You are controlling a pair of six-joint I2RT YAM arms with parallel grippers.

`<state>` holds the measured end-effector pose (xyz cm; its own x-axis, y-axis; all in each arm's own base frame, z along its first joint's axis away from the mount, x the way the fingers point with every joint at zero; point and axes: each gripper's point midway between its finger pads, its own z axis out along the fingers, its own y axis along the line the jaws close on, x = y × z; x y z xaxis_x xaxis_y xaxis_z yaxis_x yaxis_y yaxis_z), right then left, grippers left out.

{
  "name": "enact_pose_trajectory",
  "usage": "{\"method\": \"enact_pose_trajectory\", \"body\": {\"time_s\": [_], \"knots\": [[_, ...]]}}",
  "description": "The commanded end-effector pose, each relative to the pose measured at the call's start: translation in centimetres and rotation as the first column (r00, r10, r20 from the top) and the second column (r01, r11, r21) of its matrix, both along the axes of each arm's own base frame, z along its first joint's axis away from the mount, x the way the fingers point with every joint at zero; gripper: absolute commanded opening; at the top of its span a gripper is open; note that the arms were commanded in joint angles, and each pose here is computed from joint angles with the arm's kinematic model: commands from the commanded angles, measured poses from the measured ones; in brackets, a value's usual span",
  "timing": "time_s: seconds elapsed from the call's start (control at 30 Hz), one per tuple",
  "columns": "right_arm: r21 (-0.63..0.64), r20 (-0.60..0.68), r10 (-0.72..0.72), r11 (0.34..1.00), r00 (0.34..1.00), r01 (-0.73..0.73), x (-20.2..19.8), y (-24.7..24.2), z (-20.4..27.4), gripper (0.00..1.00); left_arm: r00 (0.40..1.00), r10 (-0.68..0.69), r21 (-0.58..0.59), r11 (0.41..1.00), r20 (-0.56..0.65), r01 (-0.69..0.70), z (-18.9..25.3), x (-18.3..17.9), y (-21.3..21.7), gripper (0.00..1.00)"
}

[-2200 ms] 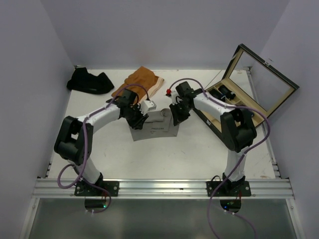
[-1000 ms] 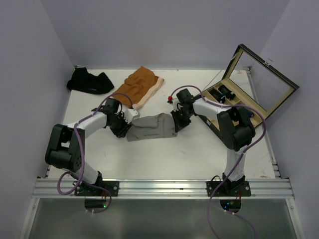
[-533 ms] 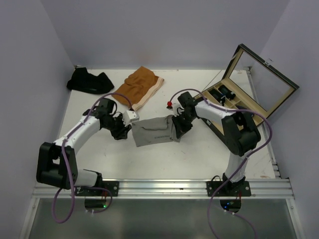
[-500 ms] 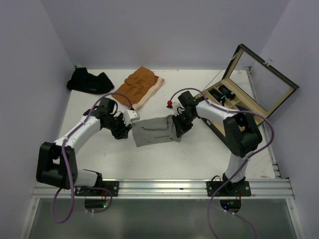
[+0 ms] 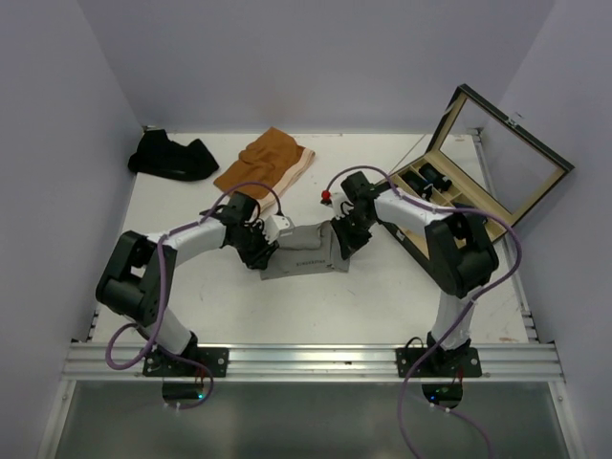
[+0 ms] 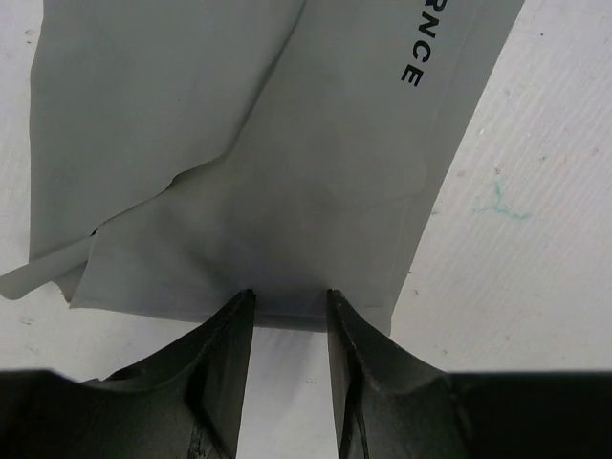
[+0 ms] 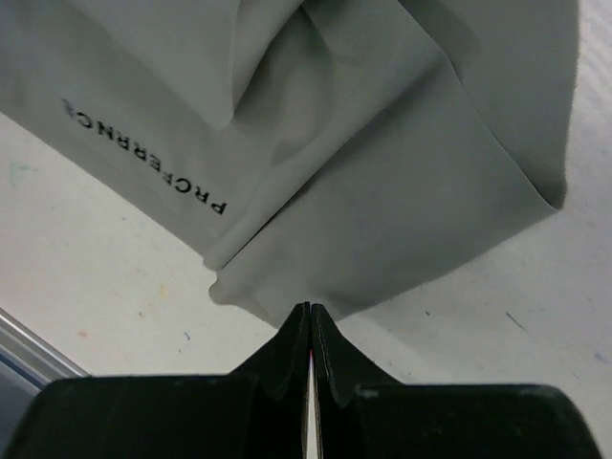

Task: Roll the underwear
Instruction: Flatten the underwear

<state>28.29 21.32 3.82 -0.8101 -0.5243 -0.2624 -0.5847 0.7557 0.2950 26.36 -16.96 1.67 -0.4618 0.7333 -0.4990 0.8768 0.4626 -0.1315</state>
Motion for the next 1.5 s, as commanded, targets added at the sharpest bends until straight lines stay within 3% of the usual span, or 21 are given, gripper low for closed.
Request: {"method": "enact_pose_trajectory", "body": {"time_s": [0.0,0.3,0.53,0.77,0.87,1.13,1.47], "knots": [[-0.02,-0.01,-0.013,1.0,1.0,0.012,0.8,0.4,-2.1,0.05,0.999,0.016,0.023,1.0,0.051,-0.017,-0.2,1.6,-0.2,0.4],[-0.176,-0.009,0.041,0.984,0.999,-0.042,-0.1,-2.9,-4.1,0.03,0.996,-0.045,0.168,0.985,0.079,0.032,-0.9,-0.9,3.6,0.39],[-0.198,0.009,0.113,0.974,0.994,-0.109,-1.0,-4.2,-3.5,0.02,0.993,-0.051,0.213,0.977,0.109,0.027,0.2,-2.1,6.1,0.39],[0.029,0.046,0.199,0.979,0.979,-0.2,-1.6,-0.2,0.7,0.1,0.971,-0.099,-0.091,0.988,0.217,0.122,7.5,-1.2,1.2,0.43],[0.077,0.091,0.205,0.974,0.975,-0.212,-1.0,0.8,2.9,0.11,0.966,-0.069,-0.148,0.983,0.249,0.109,9.6,0.6,-0.5,0.43],[0.111,0.146,0.13,0.983,0.981,-0.147,-0.4,0.3,5.8,0.12,0.963,-0.091,-0.168,0.976,0.253,0.137,6.9,4.8,-6.0,0.39],[0.109,0.09,0.025,0.993,0.996,-0.034,-0.2,-3.2,5.3,0.13,0.951,-0.166,-0.136,0.969,0.26,0.206,4.2,5.3,-9.5,0.4]]}}
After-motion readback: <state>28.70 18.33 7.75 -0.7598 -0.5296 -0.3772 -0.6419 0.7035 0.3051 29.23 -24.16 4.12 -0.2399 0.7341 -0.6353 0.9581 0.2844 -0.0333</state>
